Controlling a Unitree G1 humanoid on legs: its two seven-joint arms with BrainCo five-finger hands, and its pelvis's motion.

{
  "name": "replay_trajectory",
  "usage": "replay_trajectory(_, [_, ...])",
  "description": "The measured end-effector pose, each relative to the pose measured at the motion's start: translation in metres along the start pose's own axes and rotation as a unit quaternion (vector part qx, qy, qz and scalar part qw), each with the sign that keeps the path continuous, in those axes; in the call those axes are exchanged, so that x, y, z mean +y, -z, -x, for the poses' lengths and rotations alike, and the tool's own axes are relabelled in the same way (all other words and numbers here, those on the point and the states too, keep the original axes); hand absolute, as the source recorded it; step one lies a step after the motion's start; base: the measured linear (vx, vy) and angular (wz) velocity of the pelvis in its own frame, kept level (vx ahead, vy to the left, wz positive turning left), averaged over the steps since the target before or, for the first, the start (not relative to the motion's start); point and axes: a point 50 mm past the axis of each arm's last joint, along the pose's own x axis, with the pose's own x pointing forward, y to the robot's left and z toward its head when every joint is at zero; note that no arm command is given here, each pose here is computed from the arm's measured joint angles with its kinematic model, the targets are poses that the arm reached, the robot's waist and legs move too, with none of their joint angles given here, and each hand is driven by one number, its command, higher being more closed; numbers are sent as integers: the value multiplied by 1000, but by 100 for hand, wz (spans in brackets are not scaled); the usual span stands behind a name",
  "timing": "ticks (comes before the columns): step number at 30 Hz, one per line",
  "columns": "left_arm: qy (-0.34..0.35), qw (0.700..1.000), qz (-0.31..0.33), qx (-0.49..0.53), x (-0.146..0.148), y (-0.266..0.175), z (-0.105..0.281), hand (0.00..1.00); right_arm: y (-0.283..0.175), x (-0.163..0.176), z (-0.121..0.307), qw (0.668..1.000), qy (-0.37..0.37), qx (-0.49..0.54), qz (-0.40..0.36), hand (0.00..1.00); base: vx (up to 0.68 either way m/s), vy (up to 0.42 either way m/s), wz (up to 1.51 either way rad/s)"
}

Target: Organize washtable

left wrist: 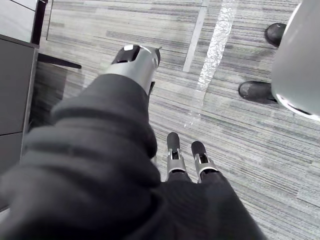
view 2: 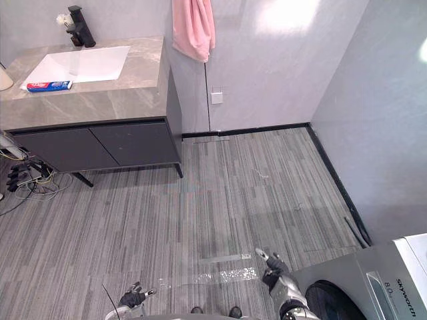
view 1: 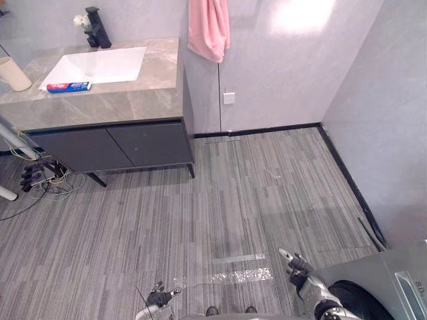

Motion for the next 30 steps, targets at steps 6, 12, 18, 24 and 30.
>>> replay_trajectory(6, [-5,1000,18,14,-1,8,1,0,20,-15,5,999,22,24,-23,0,-14,-13,-3])
replay_trajectory(12, [-13,999,27,14,1,11,2,0,22,-16,6,999,24,26,-25,0,-62,-22,1])
replay_trajectory(18, [-16,999,42,3,2,9,3,0,25,-16,7,999,25,29,-32,0,-105,-10,0])
replay_trajectory(24, [-8,999,34,-19,0,-2,1,0,26,-15,7,999,23,28,-30,0,-28,19,-8])
replay_trajectory(30, [-15,999,6,-32,11,-14,-1,0,18,-17,6,999,22,14,-21,0,159,3,-8])
